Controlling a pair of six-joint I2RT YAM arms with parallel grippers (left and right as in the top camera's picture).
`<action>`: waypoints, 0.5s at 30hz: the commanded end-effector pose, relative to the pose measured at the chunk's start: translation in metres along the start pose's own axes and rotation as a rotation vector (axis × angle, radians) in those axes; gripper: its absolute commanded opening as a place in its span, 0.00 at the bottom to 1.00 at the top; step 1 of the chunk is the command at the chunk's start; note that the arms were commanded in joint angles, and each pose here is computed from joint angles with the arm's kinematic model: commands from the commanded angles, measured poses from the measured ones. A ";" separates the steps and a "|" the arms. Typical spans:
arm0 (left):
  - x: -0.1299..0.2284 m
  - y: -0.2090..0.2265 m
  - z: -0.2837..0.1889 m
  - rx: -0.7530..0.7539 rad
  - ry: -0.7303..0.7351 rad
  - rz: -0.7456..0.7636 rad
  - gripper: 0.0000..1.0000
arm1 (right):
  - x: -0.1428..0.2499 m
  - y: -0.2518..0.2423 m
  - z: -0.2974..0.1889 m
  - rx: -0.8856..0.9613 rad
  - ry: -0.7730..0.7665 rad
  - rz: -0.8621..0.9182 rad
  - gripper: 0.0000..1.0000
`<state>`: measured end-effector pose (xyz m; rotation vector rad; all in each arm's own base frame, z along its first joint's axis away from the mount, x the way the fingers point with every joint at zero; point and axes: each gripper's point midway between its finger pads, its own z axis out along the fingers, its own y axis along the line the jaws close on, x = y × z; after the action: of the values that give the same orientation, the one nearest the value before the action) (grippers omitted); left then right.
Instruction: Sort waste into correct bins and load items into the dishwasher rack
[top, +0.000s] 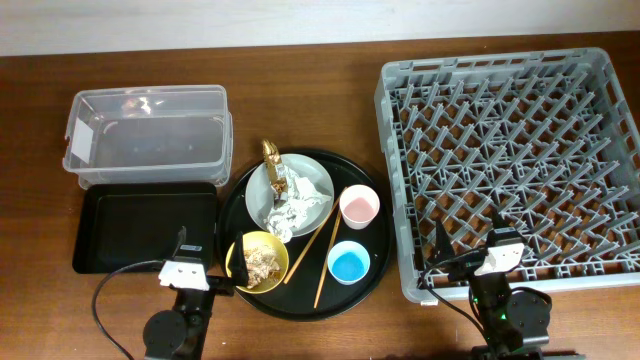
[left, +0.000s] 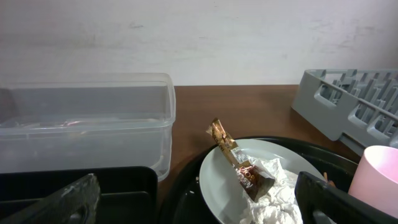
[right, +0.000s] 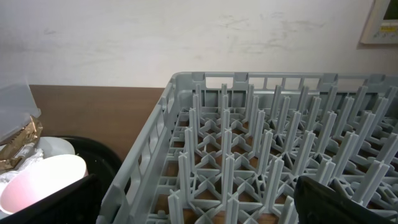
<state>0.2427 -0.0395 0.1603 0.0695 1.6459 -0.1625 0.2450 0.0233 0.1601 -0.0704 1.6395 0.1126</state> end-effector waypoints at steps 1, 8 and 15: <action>0.003 0.001 0.000 -0.007 0.002 0.016 0.99 | 0.002 -0.002 0.000 0.011 0.000 0.002 0.99; -0.005 -0.001 0.000 0.005 -0.031 -0.009 0.99 | 0.002 -0.001 0.000 0.003 -0.001 0.002 0.99; -0.042 -0.003 -0.009 0.011 -0.087 -0.068 0.99 | -0.030 0.000 -0.004 0.002 -0.035 0.007 0.99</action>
<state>0.2420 -0.0394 0.1779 0.0378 1.5968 -0.1948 0.2446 0.0234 0.1652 -0.0707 1.6403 0.1129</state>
